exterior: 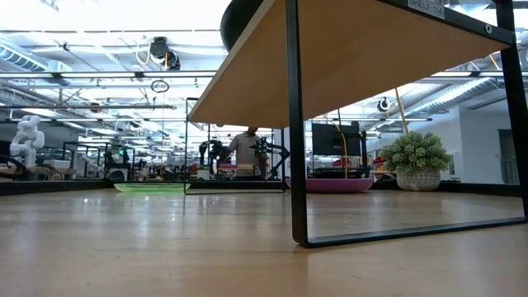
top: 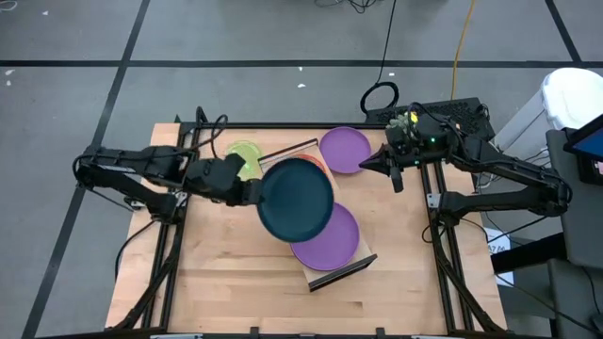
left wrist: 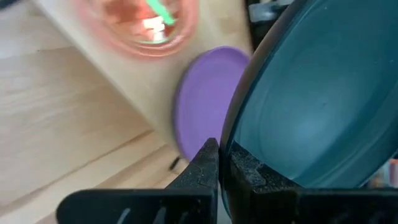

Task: Place and stack plates onto a shelf
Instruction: Stack the black plate on top of the purple plate on the shelf

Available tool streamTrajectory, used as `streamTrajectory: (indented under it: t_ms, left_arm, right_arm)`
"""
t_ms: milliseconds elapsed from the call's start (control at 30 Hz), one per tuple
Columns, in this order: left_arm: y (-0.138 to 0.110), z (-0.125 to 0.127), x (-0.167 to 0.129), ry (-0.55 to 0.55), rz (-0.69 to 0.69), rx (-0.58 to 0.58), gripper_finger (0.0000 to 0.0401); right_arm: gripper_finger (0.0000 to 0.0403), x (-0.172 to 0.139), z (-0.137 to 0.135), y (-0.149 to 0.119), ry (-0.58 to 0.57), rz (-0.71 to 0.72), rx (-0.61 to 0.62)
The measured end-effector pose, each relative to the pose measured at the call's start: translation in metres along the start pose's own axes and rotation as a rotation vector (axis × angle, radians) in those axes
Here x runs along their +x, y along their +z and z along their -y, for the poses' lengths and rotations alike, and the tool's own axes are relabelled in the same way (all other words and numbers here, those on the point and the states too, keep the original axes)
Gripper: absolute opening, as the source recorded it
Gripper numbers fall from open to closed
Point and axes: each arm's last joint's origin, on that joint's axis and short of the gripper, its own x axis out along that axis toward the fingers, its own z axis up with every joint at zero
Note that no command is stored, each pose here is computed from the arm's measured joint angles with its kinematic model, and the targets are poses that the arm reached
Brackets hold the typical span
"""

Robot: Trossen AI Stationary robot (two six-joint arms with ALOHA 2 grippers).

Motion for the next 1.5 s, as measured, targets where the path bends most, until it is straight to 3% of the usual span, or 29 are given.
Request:
streamTrajectory:
  t_ms: [333, 700, 1167, 1500]
  left_arm:
    - [-0.021, 0.018, 0.046, -0.015, -0.004, -0.012, 0.0008]
    - [-0.031, 0.022, 0.084, 0.030, -0.016, -0.023, 0.0008]
    - [-0.037, 0.022, 0.113, 0.056, -0.067, -0.029, 0.0025]
    - [-0.039, 0.017, 0.118, 0.111, -0.090, -0.029, 0.0027]
  right_arm:
    - [0.0000, -0.004, -0.001, -0.002, -0.003, -0.010, -0.023]
    - [0.0000, -0.019, -0.007, -0.003, 0.000, 0.013, -0.129]
    - [0.0000, -0.026, -0.009, -0.004, -0.002, 0.022, -0.148]
    - [0.0000, -0.026, -0.009, -0.006, -0.006, 0.008, -0.143]
